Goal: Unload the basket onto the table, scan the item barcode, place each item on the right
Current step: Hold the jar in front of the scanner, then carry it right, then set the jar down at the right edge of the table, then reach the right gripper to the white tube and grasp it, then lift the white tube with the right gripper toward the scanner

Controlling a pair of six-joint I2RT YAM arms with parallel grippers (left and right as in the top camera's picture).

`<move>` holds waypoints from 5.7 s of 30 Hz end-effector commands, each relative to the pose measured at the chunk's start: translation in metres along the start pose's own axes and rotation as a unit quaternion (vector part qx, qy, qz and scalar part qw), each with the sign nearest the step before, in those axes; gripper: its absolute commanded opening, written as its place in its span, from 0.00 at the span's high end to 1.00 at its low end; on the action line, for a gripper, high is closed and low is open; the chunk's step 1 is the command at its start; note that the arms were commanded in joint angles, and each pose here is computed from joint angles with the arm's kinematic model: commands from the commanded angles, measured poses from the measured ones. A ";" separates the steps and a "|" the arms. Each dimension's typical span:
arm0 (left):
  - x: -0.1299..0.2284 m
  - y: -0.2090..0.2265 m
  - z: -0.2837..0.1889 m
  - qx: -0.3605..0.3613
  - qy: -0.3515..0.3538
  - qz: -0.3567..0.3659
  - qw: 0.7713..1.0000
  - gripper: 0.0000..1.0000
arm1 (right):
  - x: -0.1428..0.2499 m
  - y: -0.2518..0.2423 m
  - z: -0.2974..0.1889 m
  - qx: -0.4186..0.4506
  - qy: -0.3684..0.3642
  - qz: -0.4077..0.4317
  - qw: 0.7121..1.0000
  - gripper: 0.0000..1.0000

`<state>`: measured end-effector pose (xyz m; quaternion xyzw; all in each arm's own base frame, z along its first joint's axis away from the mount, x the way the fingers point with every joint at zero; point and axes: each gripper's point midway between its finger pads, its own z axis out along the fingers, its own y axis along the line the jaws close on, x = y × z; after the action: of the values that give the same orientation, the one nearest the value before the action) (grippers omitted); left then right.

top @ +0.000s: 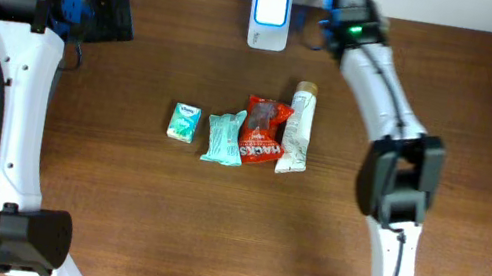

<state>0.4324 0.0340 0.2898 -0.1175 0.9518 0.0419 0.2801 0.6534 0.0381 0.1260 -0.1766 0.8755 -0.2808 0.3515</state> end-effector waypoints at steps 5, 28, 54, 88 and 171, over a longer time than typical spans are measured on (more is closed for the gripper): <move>-0.003 0.000 -0.005 -0.002 -0.008 -0.006 1.000 0.01 | 0.147 -0.178 0.027 0.054 0.145 0.195 0.969 0.58; -0.003 0.000 -0.005 -0.002 -0.008 -0.006 1.000 0.01 | 0.297 -0.332 -0.027 0.060 0.177 0.408 0.894 0.01; -0.003 0.000 -0.005 -0.002 -0.008 -0.006 1.000 0.01 | 0.155 0.149 -0.151 -0.542 0.254 0.302 0.742 0.12; -0.003 0.000 -0.005 -0.002 -0.008 -0.006 1.000 0.01 | 0.208 0.056 -0.118 0.018 0.313 0.147 0.938 0.96; -0.004 0.001 -0.004 -0.002 -0.008 -0.007 1.000 0.01 | 0.197 0.143 -0.113 -0.216 0.287 0.150 0.921 0.61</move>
<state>0.4324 0.0339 0.2898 -0.1174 0.9519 0.0417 0.2801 0.4265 0.0932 0.0078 -0.0266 0.9947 -0.0559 0.0818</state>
